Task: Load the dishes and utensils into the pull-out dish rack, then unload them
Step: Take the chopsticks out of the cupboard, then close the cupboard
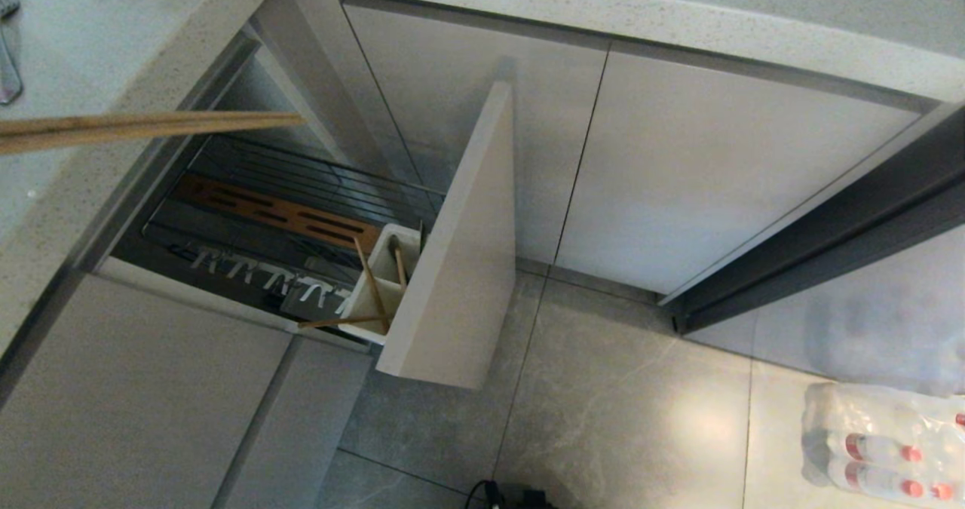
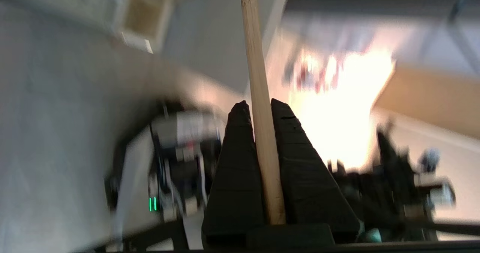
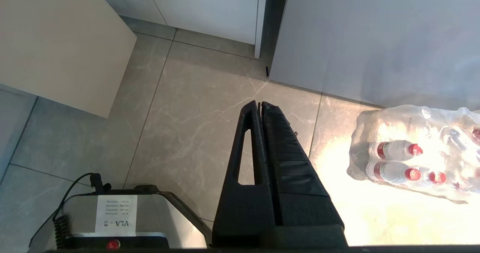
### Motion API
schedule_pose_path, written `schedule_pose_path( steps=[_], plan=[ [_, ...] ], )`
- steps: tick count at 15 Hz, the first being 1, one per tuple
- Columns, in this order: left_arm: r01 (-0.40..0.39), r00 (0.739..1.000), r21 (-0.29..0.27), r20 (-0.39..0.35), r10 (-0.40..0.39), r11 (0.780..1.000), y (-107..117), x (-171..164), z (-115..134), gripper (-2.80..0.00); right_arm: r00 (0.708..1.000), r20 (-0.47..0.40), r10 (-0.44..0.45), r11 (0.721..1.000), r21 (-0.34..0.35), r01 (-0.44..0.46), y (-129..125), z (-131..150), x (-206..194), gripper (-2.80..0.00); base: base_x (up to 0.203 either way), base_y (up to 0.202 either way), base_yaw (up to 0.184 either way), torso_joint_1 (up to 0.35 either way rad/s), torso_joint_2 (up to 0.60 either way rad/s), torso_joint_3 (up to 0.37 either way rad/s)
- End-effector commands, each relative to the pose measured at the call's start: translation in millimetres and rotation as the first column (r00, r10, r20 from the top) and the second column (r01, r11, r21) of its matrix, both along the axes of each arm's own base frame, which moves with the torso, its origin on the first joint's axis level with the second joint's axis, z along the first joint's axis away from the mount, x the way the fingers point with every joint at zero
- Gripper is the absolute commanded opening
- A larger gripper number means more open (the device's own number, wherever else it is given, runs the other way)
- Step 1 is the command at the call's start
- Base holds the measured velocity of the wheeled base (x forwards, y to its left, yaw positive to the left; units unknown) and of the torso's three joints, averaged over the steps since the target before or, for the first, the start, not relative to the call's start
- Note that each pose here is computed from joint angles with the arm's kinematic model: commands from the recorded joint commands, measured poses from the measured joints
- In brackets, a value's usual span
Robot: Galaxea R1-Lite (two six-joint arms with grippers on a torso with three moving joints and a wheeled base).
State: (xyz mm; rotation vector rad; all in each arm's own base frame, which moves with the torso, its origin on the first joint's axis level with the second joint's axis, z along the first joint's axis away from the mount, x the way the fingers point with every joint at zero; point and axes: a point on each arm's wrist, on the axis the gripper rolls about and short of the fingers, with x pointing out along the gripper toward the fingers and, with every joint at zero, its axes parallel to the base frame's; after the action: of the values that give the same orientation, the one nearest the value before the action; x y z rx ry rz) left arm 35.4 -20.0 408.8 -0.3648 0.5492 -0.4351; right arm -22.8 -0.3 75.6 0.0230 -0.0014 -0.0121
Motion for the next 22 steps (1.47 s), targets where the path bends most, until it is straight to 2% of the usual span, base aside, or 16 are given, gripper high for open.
schedule_pose_path(
  steps=[1,3,5,7,9,12,14,17,18,19,22],
  plan=[
    [-0.039,0.997,-0.024,0.069,0.040,0.999,10.0,-18.0,3.7,-2.80,1.000,-0.001,0.000,1.000,0.000,0.000,0.0,0.1,0.1,-2.80,0.000,0.000,0.000,0.000,0.00,0.000],
    [-0.125,0.982,-0.031,0.137,0.128,0.992,15.1,-23.8,8.0,-2.80,1.000,-0.001,0.000,1.000,0.000,0.000,0.0,0.1,0.1,-2.80,0.000,0.000,0.000,0.000,0.00,0.000],
    [-0.223,0.954,-0.043,0.197,0.228,0.974,19.2,-28.1,12.3,-2.80,1.000,0.000,0.000,1.000,0.000,0.000,0.0,0.0,0.0,-2.80,0.000,0.000,0.000,0.000,0.00,0.000],
    [-0.331,0.906,-0.069,0.256,0.337,0.941,22.4,-30.6,17.8,-2.80,1.000,-0.001,0.000,1.000,0.000,0.000,0.0,0.1,0.1,-2.80,0.000,0.000,0.000,0.000,0.00,0.000],
    [-0.403,0.867,-0.087,0.283,0.410,0.911,23.3,-30.1,21.2,-2.80,1.000,-0.001,0.000,1.000,0.000,0.000,0.0,0.1,0.1,-2.80,0.000,0.000,0.000,0.000,0.00,0.000],
    [-0.518,0.793,-0.110,0.310,0.524,0.848,23.8,-25.9,25.7,-2.80,1.000,-0.001,0.000,1.000,0.000,0.000,0.0,0.1,0.1,-2.80,0.000,0.000,0.000,0.000,0.00,0.000],
    [-0.612,0.718,-0.127,0.326,0.615,0.781,24.5,-20.4,29.3,-2.80,1.000,-0.001,0.000,1.000,0.000,0.000,0.0,0.1,0.1,-2.80,0.000,0.000,0.000,0.000,0.00,0.000],
    [-0.691,0.620,-0.170,0.360,0.697,0.703,26.6,-22.7,34.8,-2.80,1.000,-0.001,0.000,1.000,0.000,0.000,0.0,0.1,0.1,-2.80,0.000,0.000,0.000,0.000,0.00,0.000],
    [-0.726,0.573,-0.186,0.371,0.731,0.662,27.3,-23.4,36.7,-2.80,1.000,-0.001,0.000,1.000,0.000,0.000,0.0,0.1,0.1,-2.80,0.000,0.000,0.000,0.000,0.00,0.000],
    [-0.764,0.515,-0.202,0.383,0.767,0.613,28.1,-23.8,39.0,-2.80,1.000,0.000,0.000,1.000,0.000,0.000,0.0,0.0,0.0,-2.80,0.000,0.000,0.000,0.000,0.00,0.000],
    [-0.880,0.291,-0.240,0.411,0.864,0.411,31.9,-21.7,43.0,-2.80,1.000,0.000,0.000,1.000,0.000,0.000,0.0,0.0,0.1,-2.80,0.000,0.000,0.000,0.000,0.00,0.000]
  ],
)
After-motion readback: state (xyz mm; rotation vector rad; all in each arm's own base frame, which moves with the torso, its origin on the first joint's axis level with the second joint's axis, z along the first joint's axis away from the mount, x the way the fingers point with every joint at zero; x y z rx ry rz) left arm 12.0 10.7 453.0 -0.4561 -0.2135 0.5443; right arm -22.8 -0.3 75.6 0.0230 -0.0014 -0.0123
